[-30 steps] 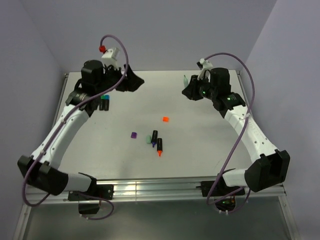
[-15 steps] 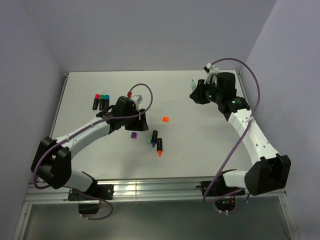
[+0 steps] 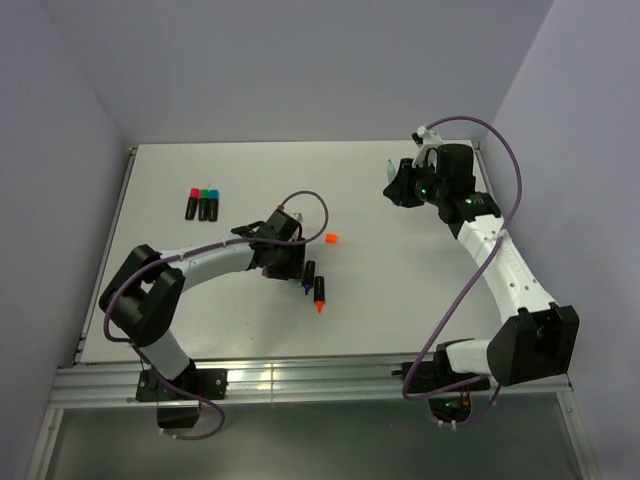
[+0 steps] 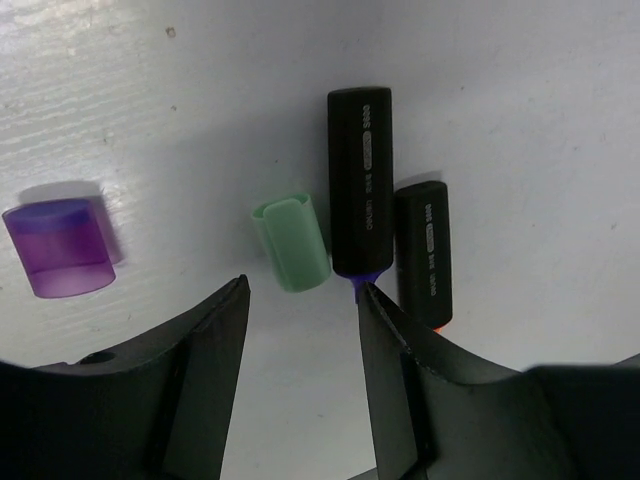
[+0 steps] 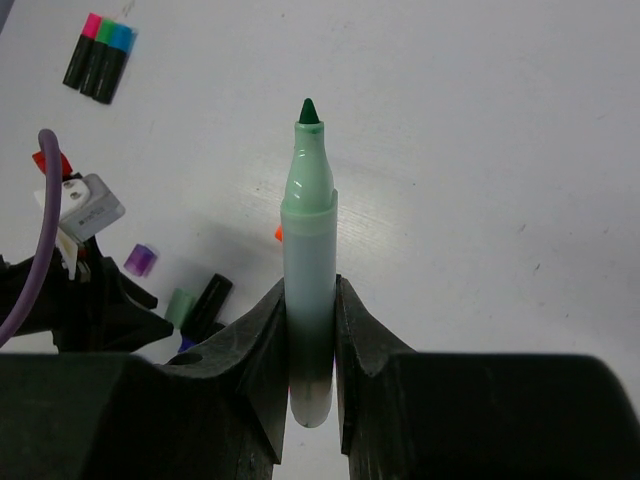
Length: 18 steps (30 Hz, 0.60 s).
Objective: Insert the pens into the pen caps
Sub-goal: Insert the pen cap onto the pen.
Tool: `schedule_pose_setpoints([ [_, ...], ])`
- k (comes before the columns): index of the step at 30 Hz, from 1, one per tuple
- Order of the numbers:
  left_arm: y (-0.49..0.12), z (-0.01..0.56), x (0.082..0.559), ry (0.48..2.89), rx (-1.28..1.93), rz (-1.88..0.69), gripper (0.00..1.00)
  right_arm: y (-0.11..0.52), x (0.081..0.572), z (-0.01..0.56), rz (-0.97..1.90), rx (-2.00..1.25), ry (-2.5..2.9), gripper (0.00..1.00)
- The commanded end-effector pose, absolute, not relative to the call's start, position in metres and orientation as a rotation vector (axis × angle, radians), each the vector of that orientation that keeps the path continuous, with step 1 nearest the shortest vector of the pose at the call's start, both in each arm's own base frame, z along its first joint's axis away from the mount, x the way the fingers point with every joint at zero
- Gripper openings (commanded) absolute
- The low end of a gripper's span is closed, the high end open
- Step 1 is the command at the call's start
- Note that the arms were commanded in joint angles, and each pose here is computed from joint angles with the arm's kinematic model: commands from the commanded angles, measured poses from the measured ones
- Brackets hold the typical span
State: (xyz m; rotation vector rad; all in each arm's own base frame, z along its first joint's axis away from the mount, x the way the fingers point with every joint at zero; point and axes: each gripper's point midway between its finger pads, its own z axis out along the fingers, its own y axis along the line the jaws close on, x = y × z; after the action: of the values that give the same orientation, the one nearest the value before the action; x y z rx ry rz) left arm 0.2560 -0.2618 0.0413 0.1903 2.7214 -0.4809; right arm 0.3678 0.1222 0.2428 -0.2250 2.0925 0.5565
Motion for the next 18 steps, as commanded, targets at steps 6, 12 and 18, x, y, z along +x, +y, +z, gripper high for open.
schedule_pose_setpoints([
  [6, -0.271, 0.047, 0.274, 2.692, 0.137, -0.451, 0.50, 0.120, 0.370, 0.252, 0.565, -0.243, 2.056, 0.00],
  [12, -0.270, 0.033, 0.272, 2.732, 0.143, -0.418, 0.47, 0.116, 0.373, 0.256, 0.546, -0.241, 2.047, 0.00],
  [18, -0.254, 0.022, 0.270, 2.733, 0.176, -0.327, 0.41, 0.114, 0.374, 0.257, 0.546, -0.238, 2.048, 0.00],
])
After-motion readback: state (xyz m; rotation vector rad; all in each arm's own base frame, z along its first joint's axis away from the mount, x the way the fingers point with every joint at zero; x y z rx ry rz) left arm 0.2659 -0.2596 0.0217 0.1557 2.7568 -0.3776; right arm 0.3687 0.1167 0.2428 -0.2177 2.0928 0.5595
